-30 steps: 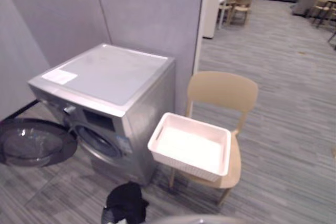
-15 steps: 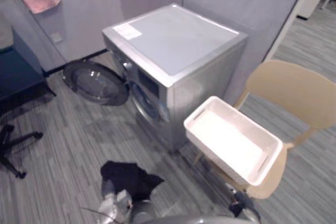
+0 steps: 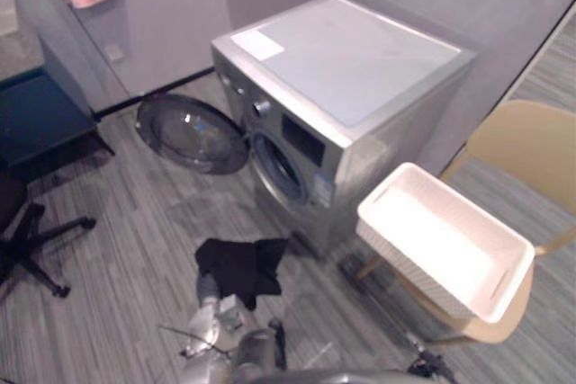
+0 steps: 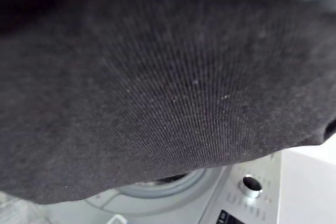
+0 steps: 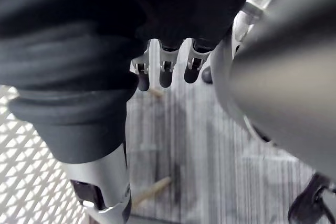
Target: Pick up the laundry basket with both hands and put the clothes into the washing machine.
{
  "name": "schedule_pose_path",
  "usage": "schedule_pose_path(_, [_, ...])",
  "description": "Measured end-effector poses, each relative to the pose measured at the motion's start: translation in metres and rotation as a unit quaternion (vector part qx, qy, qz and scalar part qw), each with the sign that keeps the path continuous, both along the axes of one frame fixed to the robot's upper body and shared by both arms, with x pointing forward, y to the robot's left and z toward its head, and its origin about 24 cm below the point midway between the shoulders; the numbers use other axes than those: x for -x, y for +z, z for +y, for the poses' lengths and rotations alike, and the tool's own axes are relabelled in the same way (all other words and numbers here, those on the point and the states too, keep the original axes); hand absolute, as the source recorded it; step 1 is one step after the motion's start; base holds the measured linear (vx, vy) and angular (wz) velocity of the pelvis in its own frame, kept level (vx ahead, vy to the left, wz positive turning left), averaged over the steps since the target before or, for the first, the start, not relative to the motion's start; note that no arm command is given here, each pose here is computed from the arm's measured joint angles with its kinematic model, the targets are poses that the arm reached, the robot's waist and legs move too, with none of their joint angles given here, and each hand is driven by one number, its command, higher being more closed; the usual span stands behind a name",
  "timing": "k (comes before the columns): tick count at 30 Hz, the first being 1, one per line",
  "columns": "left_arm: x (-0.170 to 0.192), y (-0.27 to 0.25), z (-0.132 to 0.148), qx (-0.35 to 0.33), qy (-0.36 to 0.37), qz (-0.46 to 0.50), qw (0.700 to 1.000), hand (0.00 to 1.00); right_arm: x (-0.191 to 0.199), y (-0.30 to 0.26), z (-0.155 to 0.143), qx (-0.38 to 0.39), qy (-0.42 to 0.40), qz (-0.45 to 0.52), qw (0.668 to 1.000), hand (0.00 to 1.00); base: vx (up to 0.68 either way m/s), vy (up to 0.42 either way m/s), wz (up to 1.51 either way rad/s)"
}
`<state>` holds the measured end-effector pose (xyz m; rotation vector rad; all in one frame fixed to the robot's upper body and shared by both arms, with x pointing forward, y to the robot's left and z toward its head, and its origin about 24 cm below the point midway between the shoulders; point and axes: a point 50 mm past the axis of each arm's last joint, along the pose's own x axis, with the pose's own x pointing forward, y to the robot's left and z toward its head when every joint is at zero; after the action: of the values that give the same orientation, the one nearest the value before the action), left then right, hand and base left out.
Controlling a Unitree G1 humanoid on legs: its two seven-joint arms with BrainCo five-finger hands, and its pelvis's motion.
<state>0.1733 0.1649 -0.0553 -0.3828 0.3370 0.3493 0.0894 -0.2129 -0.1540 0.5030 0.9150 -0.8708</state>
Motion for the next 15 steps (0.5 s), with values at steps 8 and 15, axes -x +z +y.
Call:
schedule_pose_path(8, [-0.011, 0.005, -0.027, 0.002, -0.081, -0.017, 0.997, 1.00, -0.004, 0.001, 0.021, -0.036, -0.008, -0.044, 0.998, 0.00, 0.08, 0.075, 0.28])
schedule_pose_path(15, [-0.014, 0.008, -0.047, 0.000, -0.127, -0.025, 0.992, 1.00, 0.027, -0.005, 0.016, -0.031, -0.009, 0.001, 0.999, 0.00, 0.16, -0.080, 0.59])
